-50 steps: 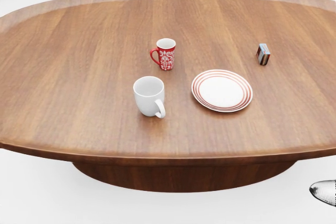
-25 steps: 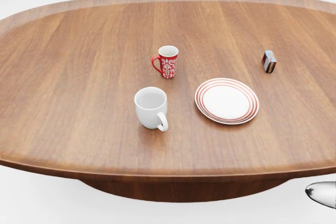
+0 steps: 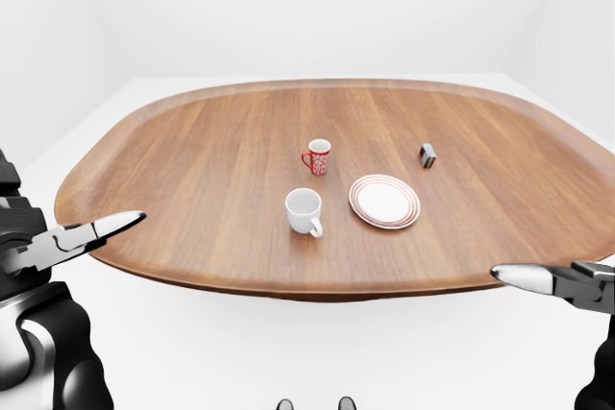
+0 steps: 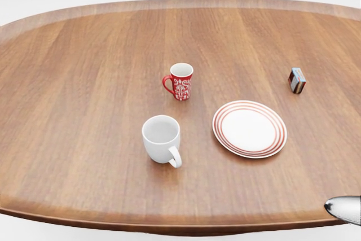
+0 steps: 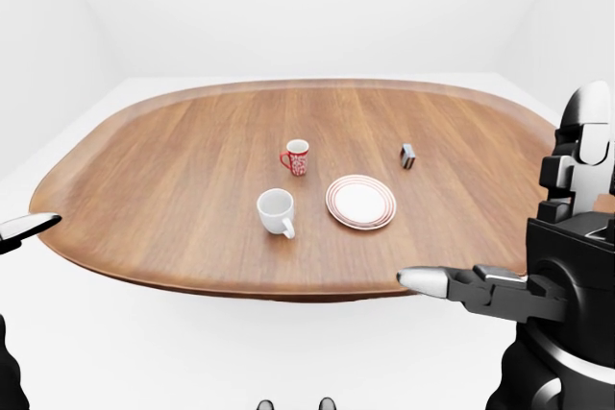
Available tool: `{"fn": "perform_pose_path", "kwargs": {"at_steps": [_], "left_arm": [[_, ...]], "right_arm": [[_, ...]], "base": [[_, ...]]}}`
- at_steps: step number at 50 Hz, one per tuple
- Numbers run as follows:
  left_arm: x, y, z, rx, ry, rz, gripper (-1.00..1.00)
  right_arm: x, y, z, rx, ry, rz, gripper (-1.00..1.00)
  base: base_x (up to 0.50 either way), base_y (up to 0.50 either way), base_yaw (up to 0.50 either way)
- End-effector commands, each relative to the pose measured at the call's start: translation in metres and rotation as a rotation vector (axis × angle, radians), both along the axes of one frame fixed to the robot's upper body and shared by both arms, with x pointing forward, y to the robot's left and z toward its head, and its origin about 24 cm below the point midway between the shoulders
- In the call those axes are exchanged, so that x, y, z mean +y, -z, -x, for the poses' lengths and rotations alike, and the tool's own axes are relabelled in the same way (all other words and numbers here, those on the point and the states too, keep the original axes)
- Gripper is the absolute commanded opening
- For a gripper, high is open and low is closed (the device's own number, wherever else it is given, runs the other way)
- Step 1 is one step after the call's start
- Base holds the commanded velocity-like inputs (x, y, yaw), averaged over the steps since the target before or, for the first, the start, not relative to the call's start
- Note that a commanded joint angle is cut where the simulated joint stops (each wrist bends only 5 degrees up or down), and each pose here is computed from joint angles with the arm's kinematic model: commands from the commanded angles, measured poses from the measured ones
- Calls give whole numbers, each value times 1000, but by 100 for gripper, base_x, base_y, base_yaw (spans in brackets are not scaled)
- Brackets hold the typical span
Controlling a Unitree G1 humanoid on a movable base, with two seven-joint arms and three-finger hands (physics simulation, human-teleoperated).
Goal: Put the white mug on the plate.
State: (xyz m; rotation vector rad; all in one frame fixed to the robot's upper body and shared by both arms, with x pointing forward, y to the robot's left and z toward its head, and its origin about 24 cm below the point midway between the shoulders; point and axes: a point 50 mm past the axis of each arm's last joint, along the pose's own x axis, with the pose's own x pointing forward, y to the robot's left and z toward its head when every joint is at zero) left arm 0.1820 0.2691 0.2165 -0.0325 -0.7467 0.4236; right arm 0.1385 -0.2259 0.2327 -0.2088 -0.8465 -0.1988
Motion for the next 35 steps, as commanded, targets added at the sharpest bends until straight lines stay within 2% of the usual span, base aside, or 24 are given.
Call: {"fn": "perform_pose_path", "kwargs": {"at_steps": [1, 35], "left_arm": [[0, 1, -1, 6, 1, 1, 100], [-1, 2, -2, 12, 3, 2, 100]], "right_arm": [[-1, 2, -1, 10, 1, -5, 100], [0, 1, -1, 3, -2, -5, 100]], "base": [[25, 0, 0], [29, 0, 0]]}}
